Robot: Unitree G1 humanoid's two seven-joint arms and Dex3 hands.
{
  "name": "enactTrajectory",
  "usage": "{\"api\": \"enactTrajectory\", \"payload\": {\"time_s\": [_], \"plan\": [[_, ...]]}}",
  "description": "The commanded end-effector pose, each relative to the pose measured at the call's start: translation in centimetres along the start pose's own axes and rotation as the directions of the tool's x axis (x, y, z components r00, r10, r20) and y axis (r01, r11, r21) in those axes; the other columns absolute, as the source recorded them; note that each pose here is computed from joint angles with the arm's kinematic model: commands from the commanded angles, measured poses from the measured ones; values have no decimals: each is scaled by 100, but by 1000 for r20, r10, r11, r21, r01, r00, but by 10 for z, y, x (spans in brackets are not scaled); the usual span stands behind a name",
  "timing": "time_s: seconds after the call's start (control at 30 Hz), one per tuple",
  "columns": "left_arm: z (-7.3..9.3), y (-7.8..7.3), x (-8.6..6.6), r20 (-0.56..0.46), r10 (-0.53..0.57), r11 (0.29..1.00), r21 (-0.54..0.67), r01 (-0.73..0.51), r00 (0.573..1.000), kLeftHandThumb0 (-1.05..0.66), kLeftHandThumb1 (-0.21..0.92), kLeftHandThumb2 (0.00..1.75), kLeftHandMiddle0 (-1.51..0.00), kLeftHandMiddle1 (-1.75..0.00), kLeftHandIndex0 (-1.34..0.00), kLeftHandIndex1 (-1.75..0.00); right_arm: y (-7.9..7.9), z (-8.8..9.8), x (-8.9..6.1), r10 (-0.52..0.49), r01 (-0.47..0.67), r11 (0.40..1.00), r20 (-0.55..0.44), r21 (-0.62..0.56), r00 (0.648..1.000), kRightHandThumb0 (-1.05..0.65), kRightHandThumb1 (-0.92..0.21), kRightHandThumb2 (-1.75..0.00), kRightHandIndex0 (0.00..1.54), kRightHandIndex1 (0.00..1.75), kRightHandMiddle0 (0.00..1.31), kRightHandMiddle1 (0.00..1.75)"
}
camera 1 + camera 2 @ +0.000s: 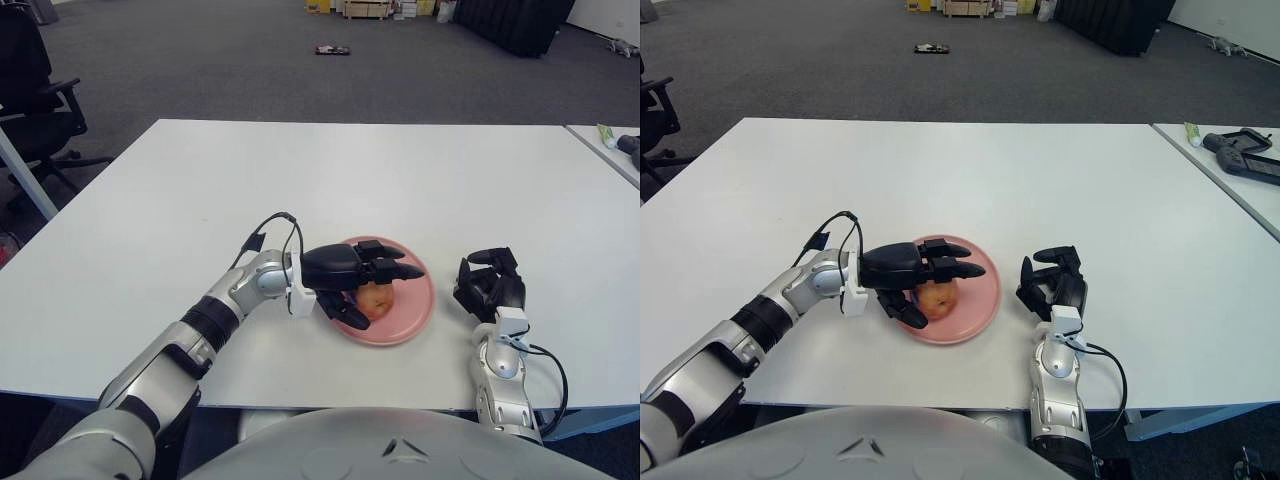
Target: Put the apple into the plate.
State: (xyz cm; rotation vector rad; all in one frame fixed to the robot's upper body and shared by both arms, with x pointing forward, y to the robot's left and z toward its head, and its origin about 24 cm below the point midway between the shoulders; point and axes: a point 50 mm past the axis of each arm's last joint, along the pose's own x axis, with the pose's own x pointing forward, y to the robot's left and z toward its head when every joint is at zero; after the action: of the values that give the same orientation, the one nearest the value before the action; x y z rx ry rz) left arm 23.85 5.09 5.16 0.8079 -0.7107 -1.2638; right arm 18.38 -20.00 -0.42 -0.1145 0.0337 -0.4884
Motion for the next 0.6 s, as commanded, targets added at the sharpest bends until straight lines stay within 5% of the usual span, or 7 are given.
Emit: {"api": "enactTrajectory", "payload": {"time_s": [0.0,0.23,0.57], "plan": [[-6,12,-13,-41,83,996,26,-82,996,-102,92,76,0,-21,0,-21,2,4,4,11,-11,1000,18,-4,1000,-39,-65,-89,58,158,36,175],[-25,17,-38,-128,338,936,-52,-347,932,-104,92,75,0,-26,0,-21,1,4,4,15,-14,1000,18,-8,1000,-39,-66,-89,56,156,36,175],[-36,21,-40,-223,555,740,-309,-598,802,-103,92,63,0,-44,0,-38,1,2,4,28,-27,1000,25,-6,999,-38,-68,-85,60,151,34,175]]}}
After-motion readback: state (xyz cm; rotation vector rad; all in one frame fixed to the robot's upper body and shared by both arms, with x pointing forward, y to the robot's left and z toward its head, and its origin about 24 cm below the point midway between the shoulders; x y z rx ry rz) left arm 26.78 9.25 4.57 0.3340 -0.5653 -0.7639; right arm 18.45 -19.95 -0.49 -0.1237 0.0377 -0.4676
